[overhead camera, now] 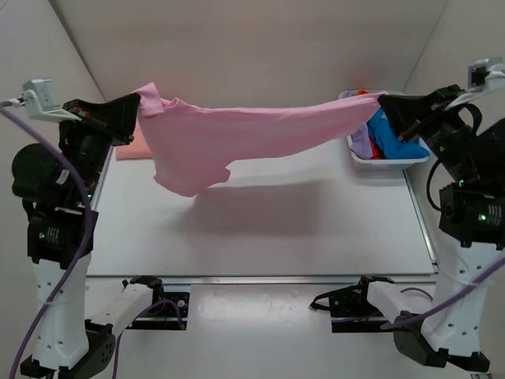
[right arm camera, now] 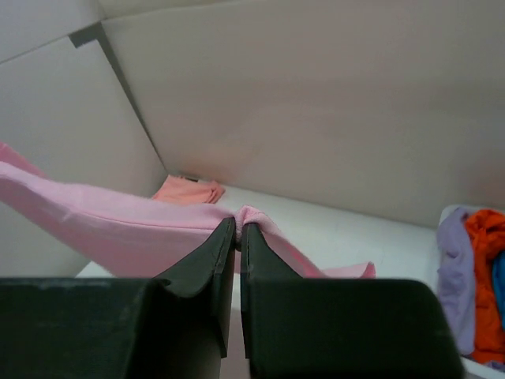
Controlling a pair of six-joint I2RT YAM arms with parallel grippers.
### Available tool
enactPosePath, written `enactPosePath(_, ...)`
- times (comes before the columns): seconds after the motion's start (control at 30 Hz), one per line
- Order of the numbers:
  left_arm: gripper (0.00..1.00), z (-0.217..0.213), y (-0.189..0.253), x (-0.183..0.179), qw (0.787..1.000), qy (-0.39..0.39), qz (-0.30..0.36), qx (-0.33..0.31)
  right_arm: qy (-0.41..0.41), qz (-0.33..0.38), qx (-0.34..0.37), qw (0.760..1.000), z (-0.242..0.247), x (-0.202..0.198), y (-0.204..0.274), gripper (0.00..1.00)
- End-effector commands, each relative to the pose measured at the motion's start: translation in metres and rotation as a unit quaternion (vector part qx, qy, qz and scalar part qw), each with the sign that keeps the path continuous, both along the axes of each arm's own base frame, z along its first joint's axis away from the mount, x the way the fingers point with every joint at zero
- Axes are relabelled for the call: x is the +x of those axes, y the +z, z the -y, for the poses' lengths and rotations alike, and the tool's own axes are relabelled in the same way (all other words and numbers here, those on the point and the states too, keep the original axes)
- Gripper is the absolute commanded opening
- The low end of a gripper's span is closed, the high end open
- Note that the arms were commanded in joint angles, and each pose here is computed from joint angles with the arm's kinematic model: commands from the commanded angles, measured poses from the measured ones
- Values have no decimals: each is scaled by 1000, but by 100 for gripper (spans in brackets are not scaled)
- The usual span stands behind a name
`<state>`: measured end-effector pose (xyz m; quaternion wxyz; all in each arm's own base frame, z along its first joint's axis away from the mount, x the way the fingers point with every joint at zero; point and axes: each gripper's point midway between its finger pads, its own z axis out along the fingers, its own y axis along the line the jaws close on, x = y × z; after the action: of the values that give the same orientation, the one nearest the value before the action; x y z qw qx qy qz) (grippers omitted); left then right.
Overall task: Fold and stack the t-shirts
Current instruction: Flatten out the tshirt
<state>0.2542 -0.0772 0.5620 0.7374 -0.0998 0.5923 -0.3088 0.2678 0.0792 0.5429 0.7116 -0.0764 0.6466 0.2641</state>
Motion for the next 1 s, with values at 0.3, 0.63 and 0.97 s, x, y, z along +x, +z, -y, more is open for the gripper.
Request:
enactPosePath(0.3, 0, 3, -48, 67, 993, 16, -97, 64, 63, -135, 40, 988, -2, 74, -78, 0)
enactPosePath(0.63, 0, -4, -103, 167, 972, 19, -189, 136, 65, -206, 20, 976, -13, 176, -126, 0)
enactPosePath(0.97, 0, -9, -47, 136, 984, 24, -129, 121, 46, -197, 10, 979, 9, 169, -102, 0)
